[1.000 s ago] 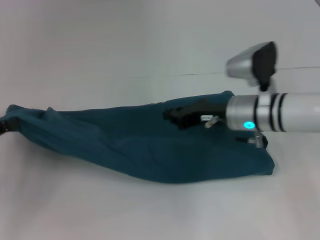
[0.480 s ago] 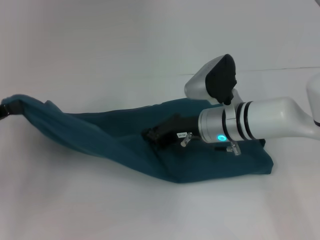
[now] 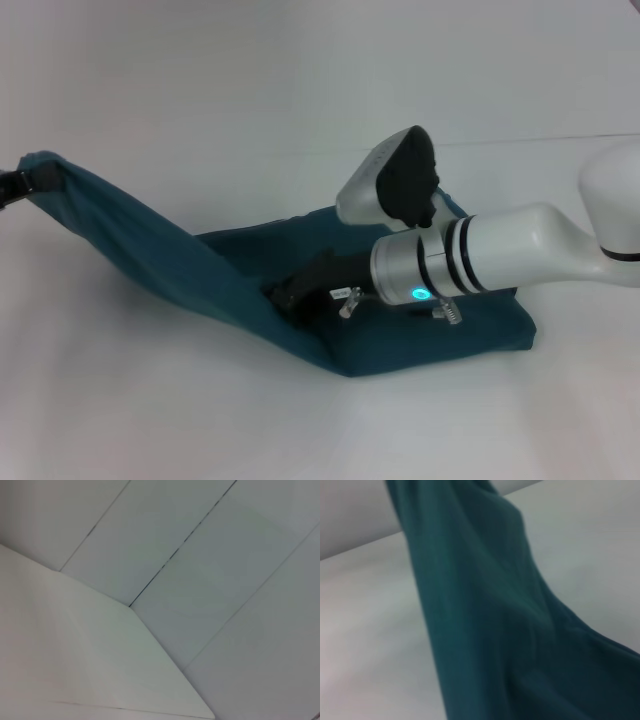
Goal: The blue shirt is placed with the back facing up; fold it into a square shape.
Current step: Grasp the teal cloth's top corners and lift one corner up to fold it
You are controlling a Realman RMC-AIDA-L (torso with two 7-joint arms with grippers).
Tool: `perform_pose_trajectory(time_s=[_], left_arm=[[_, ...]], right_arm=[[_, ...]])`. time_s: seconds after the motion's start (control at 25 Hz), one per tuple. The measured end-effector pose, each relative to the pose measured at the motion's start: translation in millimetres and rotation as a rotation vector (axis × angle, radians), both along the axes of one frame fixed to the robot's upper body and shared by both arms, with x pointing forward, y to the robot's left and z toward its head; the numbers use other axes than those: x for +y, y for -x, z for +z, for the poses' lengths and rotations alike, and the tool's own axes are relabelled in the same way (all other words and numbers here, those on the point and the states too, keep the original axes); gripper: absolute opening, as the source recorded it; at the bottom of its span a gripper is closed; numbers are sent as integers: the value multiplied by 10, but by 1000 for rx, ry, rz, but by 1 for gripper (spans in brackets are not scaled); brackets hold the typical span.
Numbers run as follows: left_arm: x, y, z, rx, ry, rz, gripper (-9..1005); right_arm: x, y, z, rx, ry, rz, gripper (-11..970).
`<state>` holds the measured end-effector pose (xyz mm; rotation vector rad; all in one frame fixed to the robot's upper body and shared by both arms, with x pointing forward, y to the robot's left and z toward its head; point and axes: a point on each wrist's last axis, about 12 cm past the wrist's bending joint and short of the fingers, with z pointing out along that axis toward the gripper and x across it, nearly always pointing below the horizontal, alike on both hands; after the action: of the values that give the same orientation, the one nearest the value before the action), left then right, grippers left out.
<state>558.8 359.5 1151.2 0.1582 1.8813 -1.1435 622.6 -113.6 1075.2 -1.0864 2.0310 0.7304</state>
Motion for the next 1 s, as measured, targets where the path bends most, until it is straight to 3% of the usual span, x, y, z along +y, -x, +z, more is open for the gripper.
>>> perform_pose_trajectory(time_s=[0.64,1.0], left_arm=[[-152,-165,124,-43,-17,-56,97],[-391,-288,249,-92,-5,-141,106]], right_arm=[[247,54,78,21,6,91,0],[259,56,89,23,1,95,-1]])
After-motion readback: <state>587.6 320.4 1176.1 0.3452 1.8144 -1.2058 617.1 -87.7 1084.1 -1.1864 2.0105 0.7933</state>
